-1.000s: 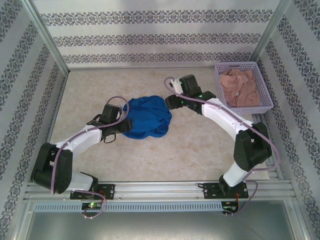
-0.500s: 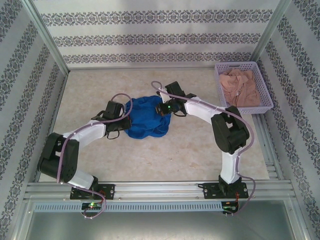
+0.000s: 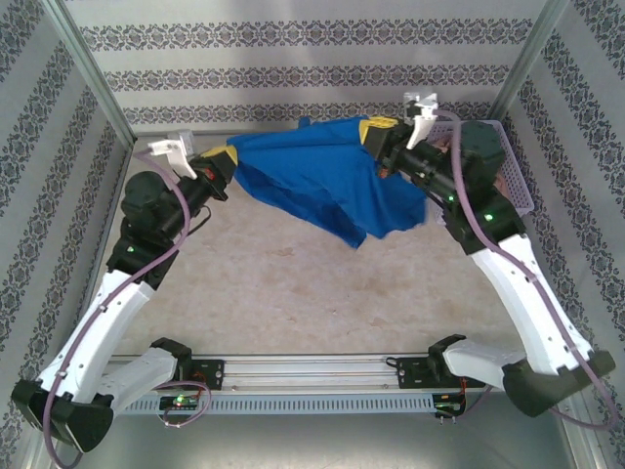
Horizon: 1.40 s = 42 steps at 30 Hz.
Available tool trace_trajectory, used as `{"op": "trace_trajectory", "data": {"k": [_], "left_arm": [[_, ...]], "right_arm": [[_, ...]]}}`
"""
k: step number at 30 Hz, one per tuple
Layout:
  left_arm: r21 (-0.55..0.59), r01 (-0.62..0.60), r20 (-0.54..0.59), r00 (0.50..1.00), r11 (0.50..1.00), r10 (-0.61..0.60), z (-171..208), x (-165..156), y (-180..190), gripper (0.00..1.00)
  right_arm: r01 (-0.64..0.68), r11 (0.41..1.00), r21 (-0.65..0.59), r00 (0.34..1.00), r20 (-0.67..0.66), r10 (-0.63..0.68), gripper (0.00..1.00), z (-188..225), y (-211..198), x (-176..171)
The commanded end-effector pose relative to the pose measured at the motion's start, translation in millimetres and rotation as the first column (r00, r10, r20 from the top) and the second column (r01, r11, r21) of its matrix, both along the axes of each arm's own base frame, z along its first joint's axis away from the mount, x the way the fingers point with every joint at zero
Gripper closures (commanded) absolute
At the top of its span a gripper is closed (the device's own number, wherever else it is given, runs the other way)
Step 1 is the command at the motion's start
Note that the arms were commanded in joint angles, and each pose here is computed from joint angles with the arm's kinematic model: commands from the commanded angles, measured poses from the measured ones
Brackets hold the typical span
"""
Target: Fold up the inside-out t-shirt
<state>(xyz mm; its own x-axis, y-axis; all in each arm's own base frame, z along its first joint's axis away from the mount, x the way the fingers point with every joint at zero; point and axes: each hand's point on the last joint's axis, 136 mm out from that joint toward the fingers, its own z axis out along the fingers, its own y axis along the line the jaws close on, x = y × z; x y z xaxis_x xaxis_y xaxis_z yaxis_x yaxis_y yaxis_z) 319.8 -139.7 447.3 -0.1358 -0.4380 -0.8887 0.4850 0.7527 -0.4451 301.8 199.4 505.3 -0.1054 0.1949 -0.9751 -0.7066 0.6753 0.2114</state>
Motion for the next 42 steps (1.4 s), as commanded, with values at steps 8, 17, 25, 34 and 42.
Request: {"op": "trace_trajectory", "data": {"k": [8,17,25,34,42], "left_arm": [[0.2,-0.091,-0.057,0.993,0.976,0.104,10,8,13,1.0],[0.414,-0.16,-0.285,0.912,0.896,0.294,-97,86,19,1.0],[0.643,-0.168,-0.443,0.715,0.748,0.541,-229,197,40,0.46],[0.348,0.248,-0.639,0.769,0.904,0.035,-272,24,-85,0.27],[0.413,0.6,-0.787,0.614,0.685,-0.063,-358,-83,-166,0.35]], "right_arm": [[0.185,0.981,-0.054,0.982,-0.017,-0.186,1.0,-3,-31,12],[0.341,0.897,-0.281,0.883,-0.232,-0.408,1.0,-128,-36,116],[0.241,0.829,-0.505,0.665,-0.535,-0.52,0.59,-295,-43,225],[0.134,0.856,-0.5,0.446,-0.741,-0.502,0.38,-393,-93,111],[0.133,0.847,-0.514,0.272,-0.803,-0.53,0.39,-442,-124,106]]}}
